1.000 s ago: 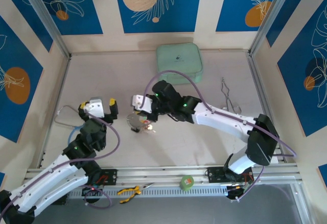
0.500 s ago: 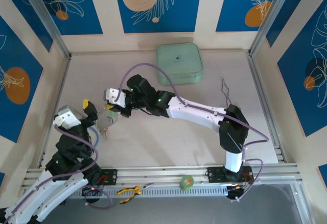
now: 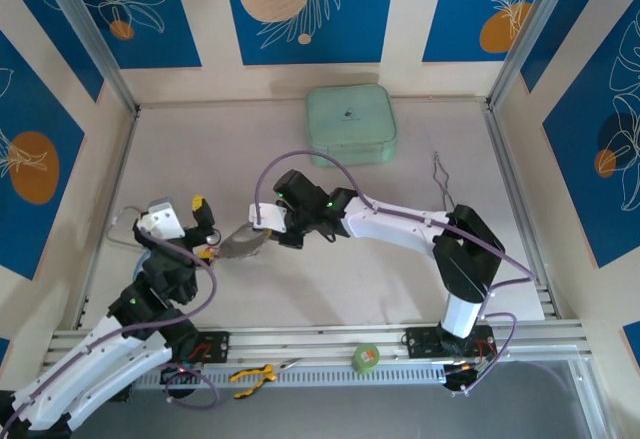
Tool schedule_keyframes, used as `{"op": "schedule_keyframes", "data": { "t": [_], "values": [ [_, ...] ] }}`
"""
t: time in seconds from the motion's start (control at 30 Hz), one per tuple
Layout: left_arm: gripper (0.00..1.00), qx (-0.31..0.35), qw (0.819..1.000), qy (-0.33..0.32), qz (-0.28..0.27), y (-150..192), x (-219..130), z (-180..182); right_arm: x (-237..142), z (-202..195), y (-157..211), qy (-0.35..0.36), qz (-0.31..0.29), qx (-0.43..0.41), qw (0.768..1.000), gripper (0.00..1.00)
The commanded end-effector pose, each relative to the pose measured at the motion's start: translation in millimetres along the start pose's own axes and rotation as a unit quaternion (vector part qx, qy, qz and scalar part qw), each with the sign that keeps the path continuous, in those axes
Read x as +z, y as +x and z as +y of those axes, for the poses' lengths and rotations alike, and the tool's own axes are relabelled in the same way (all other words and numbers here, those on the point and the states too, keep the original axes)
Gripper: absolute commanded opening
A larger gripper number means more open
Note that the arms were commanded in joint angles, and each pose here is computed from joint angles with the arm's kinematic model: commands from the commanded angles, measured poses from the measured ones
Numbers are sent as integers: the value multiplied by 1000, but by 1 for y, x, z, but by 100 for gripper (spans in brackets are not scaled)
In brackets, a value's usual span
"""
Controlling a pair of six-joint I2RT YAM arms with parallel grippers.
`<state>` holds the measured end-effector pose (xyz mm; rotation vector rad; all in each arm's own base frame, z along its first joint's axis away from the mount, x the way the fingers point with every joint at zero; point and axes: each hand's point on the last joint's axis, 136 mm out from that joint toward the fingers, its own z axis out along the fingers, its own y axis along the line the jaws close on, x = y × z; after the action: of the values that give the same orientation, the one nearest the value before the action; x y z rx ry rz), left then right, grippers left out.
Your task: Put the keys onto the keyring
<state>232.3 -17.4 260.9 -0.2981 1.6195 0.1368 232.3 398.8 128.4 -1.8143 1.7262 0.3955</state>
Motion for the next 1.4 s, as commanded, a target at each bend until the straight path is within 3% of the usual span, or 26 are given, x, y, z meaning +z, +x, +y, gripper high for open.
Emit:
{"op": "schedule_keyframes", "data": {
  "t": [0.0,0.27,0.57,0.63,0.73,0.83,0.97,1.07,1.13,1.23,1.37],
  "values": [
    [94,-23,1000,13,-7,-3,4,-10,-15,-1,37,15,72,-29,997,0],
    [94,-3,1000,13,3,9,11,-20,-18,3,123,16,240,-76,968,0],
    [94,27,999,0,21,29,13,-16,-20,10,161,-2,296,-60,953,5],
    [94,36,999,0,21,29,14,-17,-23,10,169,-5,304,-51,951,11],
    [96,57,998,2,18,29,16,-21,-29,11,176,-10,307,-30,951,29],
    [97,84,996,9,15,29,20,-27,-38,11,179,-9,297,-4,955,39],
    [98,116,992,35,36,35,29,-38,-59,7,159,2,225,51,973,44],
    [98,134,988,40,64,44,40,-39,-86,-12,124,39,88,135,986,46],
    [99,136,987,41,75,49,48,-37,-107,-41,112,100,-12,200,975,48],
    [99,140,986,39,80,56,61,-32,-141,-87,132,234,-112,285,923,48],
    [99,170,982,34,72,66,74,-25,-180,-123,200,386,-150,375,829,48]
  ]
}}
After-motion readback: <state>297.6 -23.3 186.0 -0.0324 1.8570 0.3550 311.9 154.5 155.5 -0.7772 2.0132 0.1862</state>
